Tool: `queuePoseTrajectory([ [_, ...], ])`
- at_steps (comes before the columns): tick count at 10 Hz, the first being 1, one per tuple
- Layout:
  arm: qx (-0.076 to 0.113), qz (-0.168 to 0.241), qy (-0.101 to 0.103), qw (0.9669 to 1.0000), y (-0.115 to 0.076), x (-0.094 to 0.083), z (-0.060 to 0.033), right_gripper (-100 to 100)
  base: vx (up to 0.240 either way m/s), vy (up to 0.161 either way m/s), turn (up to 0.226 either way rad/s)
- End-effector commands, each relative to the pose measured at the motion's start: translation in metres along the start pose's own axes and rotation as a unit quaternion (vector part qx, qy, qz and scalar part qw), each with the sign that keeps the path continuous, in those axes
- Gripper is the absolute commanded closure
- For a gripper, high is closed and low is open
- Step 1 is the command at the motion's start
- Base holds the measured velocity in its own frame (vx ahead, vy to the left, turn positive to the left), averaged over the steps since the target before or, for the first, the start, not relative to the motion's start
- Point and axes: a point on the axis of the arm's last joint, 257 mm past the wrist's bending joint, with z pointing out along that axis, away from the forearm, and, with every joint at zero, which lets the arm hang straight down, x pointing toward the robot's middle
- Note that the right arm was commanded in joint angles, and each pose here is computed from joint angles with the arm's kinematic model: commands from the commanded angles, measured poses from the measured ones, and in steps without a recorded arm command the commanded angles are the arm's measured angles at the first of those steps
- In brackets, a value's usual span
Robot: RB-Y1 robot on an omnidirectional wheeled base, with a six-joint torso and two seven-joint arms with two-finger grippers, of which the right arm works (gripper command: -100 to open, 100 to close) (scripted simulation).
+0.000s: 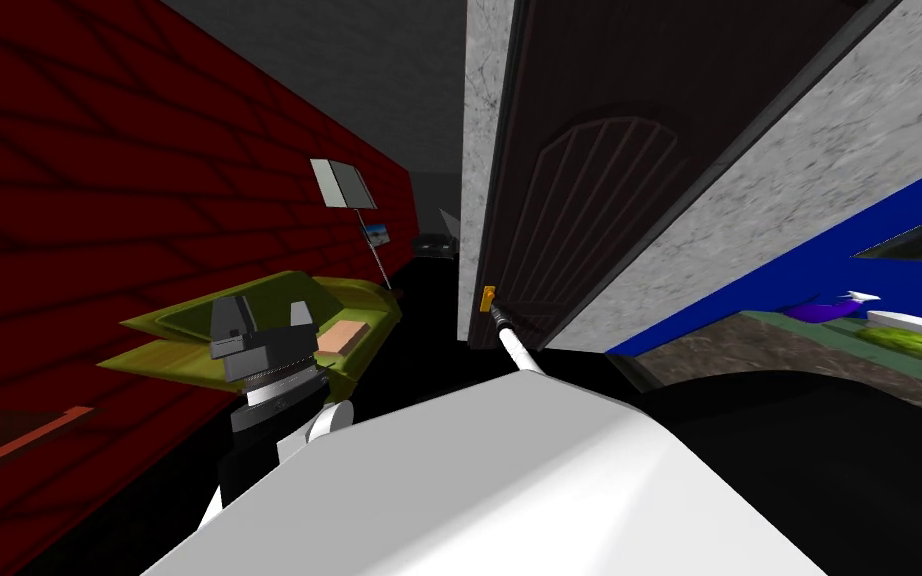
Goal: Pull the door open
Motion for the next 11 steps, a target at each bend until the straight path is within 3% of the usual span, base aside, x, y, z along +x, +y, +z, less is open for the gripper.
queuePoseTrajectory([
  [1,0.002,-0.042,0.012,0.9991,-0.004,0.005,0.001,-100,-0.058,-0.019,0.088],
  [3,0.006,-0.1,0.033,0.9944,-0.011,0.013,0.0024,-100,-0.087,-0.036,0.119],
  [4,0.007,-0.109,0.033,0.9935,-0.012,0.013,0.0024,-100,-0.08,-0.025,0.046],
  [5,0.009,-0.14,0.043,0.9892,-0.016,0.017,0.0028,-100,-0.069,-0.005,0.061],
  [7,0.013,-0.196,0.063,0.9785,-0.025,0.023,0.0032,-100,-0.094,-0.022,0.108],
  [11,0.021,-0.285,0.095,0.9534,-0.041,0.033,0.0028,-100,-0.091,-0.02,0.082],
])
